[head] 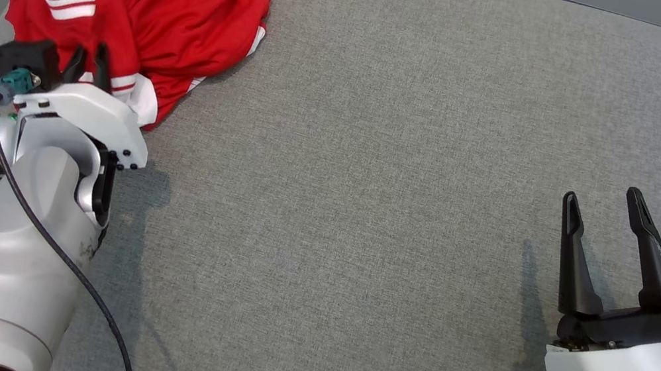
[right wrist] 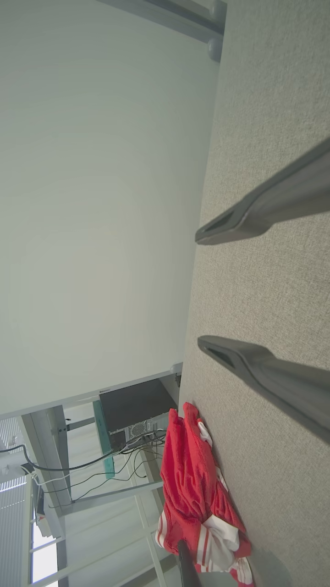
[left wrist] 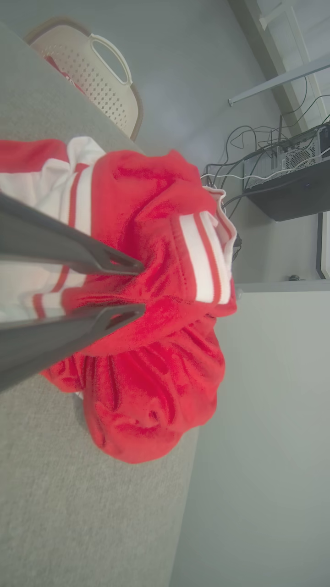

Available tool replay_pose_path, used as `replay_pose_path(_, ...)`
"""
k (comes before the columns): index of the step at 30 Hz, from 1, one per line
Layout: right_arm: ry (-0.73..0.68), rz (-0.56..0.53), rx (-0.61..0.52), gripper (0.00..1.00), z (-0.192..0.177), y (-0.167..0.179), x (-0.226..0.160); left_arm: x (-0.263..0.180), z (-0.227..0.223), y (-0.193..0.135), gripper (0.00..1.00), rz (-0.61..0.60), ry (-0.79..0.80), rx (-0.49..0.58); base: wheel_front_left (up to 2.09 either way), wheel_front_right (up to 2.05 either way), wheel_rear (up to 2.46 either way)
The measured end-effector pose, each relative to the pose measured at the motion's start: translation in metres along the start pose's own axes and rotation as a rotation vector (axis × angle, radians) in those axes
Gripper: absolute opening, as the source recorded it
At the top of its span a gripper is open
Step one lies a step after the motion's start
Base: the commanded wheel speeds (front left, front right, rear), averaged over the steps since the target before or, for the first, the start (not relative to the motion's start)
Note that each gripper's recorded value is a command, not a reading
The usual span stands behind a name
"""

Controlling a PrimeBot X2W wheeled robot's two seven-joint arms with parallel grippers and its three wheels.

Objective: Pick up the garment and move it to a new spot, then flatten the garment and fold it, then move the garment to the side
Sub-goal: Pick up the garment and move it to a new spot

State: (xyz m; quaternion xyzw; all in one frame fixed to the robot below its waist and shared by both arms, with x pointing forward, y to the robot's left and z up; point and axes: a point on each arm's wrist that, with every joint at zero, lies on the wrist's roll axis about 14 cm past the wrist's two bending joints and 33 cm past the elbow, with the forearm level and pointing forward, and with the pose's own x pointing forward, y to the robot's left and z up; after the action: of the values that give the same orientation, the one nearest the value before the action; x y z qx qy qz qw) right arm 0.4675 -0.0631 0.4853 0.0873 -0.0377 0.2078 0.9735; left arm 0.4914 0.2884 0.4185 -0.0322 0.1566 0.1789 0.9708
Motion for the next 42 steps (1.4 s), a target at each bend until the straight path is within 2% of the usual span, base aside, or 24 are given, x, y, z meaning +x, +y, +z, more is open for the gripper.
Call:
replay_pose_path(12,-0.037,-0.003,-0.018,1.00,0.018,0.002,-0.004,-0.012,0.079,-0.016,0.00,-0.081,-0.271,-0.032,0.00,0.00,0.00)
replay_pose_path(17,-0.069,-0.024,-0.016,1.00,0.033,0.000,-0.010,-0.031,0.114,-0.036,0.00,-0.152,-0.402,-0.058,0.00,0.00,0.00)
replay_pose_path(27,-0.124,-0.096,-0.038,1.00,0.062,-0.014,-0.034,-0.076,0.184,-0.102,0.00,-0.383,-0.635,-0.064,0.00,0.00,0.00)
replay_pose_path(37,-0.155,-0.208,-0.054,1.00,0.081,-0.037,-0.071,-0.117,0.202,-0.194,0.00,-0.650,-0.699,-0.055,0.00,0.00,0.00)
replay_pose_path(42,-0.170,-0.262,-0.066,1.00,0.090,-0.049,-0.087,-0.148,0.229,-0.243,0.00,-0.803,-0.769,-0.081,0.00,0.00,0.00)
